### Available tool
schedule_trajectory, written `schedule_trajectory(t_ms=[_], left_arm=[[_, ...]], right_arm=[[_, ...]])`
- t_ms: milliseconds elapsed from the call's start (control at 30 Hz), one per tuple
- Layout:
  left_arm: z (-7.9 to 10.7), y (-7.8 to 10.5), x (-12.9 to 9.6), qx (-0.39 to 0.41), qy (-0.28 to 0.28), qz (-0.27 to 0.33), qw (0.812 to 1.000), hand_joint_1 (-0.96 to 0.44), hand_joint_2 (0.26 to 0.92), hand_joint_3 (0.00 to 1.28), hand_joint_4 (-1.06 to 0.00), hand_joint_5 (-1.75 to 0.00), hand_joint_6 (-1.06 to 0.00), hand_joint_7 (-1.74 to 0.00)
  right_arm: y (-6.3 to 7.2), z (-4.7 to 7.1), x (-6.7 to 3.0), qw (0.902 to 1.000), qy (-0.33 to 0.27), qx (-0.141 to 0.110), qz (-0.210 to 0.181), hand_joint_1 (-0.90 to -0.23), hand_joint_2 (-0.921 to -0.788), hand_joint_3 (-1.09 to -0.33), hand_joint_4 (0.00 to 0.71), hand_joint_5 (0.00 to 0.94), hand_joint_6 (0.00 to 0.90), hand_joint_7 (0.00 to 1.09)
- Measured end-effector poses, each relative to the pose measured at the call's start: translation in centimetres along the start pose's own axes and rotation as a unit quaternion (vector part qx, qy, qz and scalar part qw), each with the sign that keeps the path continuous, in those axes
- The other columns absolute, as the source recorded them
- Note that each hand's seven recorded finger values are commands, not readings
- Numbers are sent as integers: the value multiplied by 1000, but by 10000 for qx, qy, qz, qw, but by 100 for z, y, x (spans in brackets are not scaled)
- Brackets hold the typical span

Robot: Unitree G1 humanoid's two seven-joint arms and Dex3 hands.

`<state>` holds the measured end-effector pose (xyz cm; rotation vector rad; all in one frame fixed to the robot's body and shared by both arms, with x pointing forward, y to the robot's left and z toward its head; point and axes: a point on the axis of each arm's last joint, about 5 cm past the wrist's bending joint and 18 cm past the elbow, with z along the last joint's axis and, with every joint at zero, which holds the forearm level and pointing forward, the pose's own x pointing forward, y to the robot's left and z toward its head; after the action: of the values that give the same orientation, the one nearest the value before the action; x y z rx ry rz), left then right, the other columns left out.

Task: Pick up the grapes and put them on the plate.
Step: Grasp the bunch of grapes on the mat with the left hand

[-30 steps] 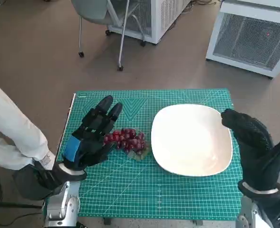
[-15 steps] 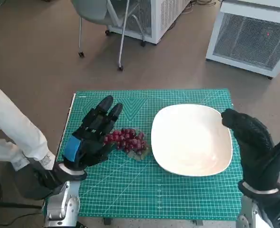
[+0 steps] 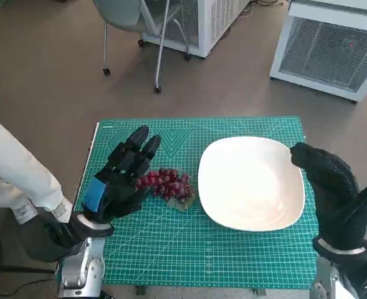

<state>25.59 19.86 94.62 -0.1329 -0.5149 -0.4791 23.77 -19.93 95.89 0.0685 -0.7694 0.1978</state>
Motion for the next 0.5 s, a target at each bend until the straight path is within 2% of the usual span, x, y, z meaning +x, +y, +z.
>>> schedule_trajectory(t_ms=[500], left_arm=[[-3,0,0,-21,27,-17,10000,-446,921,338,-183,-2,-186,-165]], right_arm=[[1,2,0,10000,10,-81,26,-503,-921,-537,489,2,187,582]])
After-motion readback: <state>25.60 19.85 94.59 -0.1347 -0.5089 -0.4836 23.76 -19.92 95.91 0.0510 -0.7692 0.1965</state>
